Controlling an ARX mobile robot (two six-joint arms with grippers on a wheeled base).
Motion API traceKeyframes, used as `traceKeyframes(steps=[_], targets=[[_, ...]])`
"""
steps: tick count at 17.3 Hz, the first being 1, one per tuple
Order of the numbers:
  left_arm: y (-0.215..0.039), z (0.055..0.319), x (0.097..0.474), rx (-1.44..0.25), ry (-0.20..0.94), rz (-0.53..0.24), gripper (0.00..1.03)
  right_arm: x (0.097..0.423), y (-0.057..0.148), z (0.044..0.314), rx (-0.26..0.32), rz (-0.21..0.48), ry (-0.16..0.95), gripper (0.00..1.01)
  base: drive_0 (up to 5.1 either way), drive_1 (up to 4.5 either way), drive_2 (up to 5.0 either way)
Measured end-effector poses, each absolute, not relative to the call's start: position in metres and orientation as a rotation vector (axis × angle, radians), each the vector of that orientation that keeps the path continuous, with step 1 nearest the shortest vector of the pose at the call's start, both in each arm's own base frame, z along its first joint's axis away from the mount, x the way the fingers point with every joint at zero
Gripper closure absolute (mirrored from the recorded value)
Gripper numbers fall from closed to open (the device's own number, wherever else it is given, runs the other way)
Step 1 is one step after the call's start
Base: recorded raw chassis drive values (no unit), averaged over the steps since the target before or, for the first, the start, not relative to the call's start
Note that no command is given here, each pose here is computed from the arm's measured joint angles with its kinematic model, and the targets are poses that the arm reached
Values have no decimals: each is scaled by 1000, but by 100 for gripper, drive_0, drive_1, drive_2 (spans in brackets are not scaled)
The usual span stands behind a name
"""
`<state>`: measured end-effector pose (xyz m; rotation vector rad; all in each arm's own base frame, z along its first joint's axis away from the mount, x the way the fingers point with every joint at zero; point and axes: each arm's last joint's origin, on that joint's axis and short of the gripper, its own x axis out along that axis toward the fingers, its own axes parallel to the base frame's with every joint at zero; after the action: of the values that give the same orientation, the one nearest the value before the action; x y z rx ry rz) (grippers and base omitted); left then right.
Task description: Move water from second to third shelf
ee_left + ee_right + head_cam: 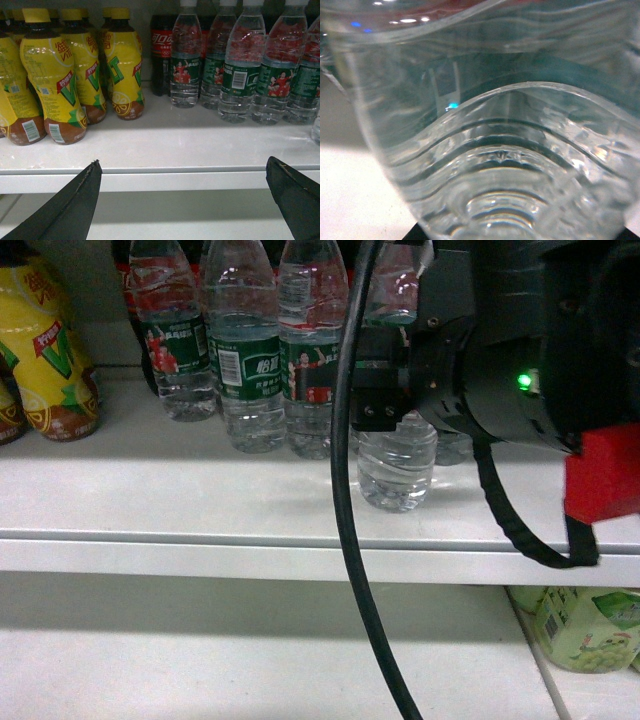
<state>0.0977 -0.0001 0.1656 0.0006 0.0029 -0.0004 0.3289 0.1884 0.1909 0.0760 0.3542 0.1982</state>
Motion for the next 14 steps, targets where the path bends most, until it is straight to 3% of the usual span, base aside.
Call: traceKeyframes(steps=[4,8,10,14], targets=[[0,166,98,1,3,0,5,293,154,189,77,215,346,62,0,0,0],[0,166,98,1,3,-1,5,262,97,192,81,122,305,62,0,0,0],[0,166,98,1,3,0,5,245,75,196,83,109,294,62,0,0,0],[0,166,98,1,3,-1,5,210,48,204,98,82,285,62,0,0,0]])
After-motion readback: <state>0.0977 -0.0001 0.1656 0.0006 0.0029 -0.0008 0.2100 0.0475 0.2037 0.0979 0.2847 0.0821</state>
